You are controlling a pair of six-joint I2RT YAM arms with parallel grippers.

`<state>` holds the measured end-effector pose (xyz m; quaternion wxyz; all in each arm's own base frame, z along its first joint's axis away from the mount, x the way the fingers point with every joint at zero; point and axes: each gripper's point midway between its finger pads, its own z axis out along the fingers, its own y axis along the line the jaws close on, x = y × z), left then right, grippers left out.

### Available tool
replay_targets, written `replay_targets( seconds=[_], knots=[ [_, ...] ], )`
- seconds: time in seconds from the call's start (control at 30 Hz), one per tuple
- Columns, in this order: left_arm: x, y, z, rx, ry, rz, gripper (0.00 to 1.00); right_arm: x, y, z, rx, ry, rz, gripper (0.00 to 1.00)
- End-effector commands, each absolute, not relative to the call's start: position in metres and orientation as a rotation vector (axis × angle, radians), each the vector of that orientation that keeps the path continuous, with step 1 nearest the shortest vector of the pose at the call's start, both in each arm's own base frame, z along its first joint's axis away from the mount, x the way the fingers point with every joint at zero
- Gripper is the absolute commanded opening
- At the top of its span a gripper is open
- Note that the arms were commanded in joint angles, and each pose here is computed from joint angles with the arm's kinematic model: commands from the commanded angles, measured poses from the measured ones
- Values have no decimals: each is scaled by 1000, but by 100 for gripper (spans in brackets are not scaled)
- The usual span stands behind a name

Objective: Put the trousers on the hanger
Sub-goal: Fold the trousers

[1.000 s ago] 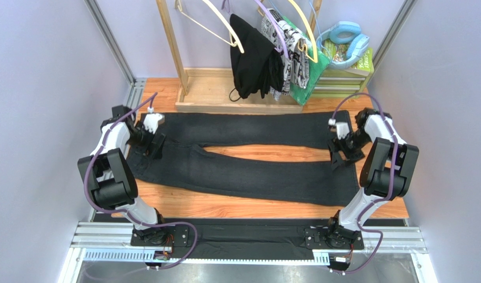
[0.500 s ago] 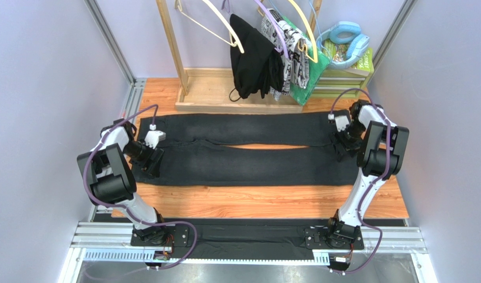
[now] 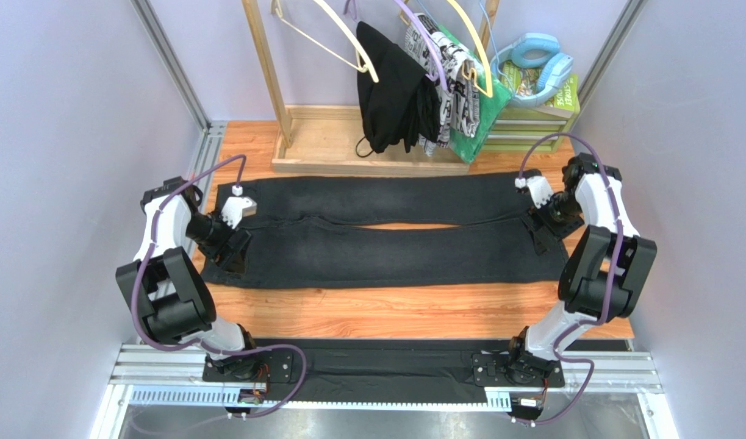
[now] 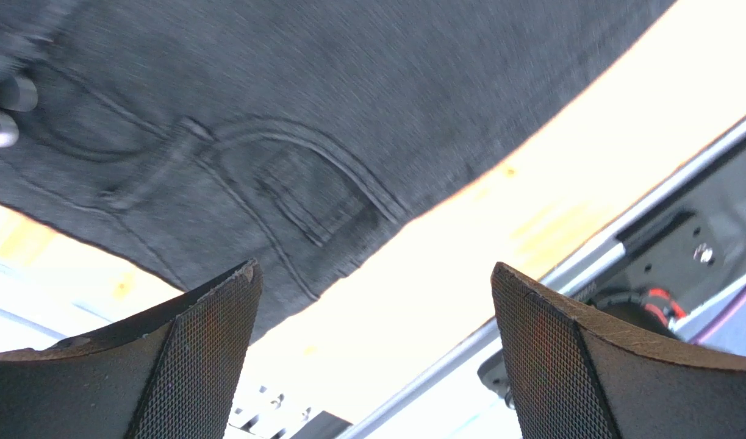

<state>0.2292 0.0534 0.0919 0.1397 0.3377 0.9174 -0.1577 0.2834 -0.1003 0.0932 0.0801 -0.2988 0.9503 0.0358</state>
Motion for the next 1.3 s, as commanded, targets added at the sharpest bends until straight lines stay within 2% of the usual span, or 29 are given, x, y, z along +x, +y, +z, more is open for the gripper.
replay_targets(
  seconds=[0.0,0.2,0.33,0.47,0.57,0.6,0.67,0.7,0.77,0.8,0.83,0.9,1.03,1.13,1.17,1.23,1.27],
  knots=[
    [208,53,87,1129,2630,-461,100,274,-120,78,-1136,2811,-34,74],
    [194,67,60,1265,2661,-398,100,272,-129,49,-1201,2816,-88,74],
    [211,76,51,1340,2570,-263,100,269,-136,25,-1220,2840,-141,72],
    [223,87,38,1375,2564,-203,96,268,-140,12,-1221,2853,-173,63],
    [232,95,29,1419,2542,-148,86,274,-143,9,-1187,2848,-202,39],
    [231,95,26,1436,2532,-151,76,277,-144,11,-1176,2849,-208,21],
    [236,94,29,1445,2505,-137,58,287,-145,20,-1129,2840,-217,0],
    [244,96,37,1430,2490,-119,39,286,-143,24,-1127,2843,-197,0],
    [248,89,51,1368,2491,-177,21,301,-143,47,-1079,2792,-219,0],
    [263,93,71,1341,2462,-140,3,309,-144,62,-1054,2758,-248,0],
    [264,87,80,1303,2456,-183,0,313,-145,72,-1039,2744,-262,0],
    [278,89,111,1263,2402,-157,0,322,-137,100,-1020,2689,-218,0],
    [261,88,142,1243,2368,-192,0,305,-136,129,-1035,2641,-197,0],
    [231,102,138,1304,2366,-109,0,269,-147,115,-1113,2650,-234,0],
    [217,102,119,1353,2374,-135,0,264,-152,114,-1125,2633,-288,0],
    [203,116,101,1376,2416,-96,0,237,-146,80,-1220,2677,-251,0],
    [191,113,84,1383,2446,-135,0,234,-144,73,-1241,2669,-257,10]
  ],
)
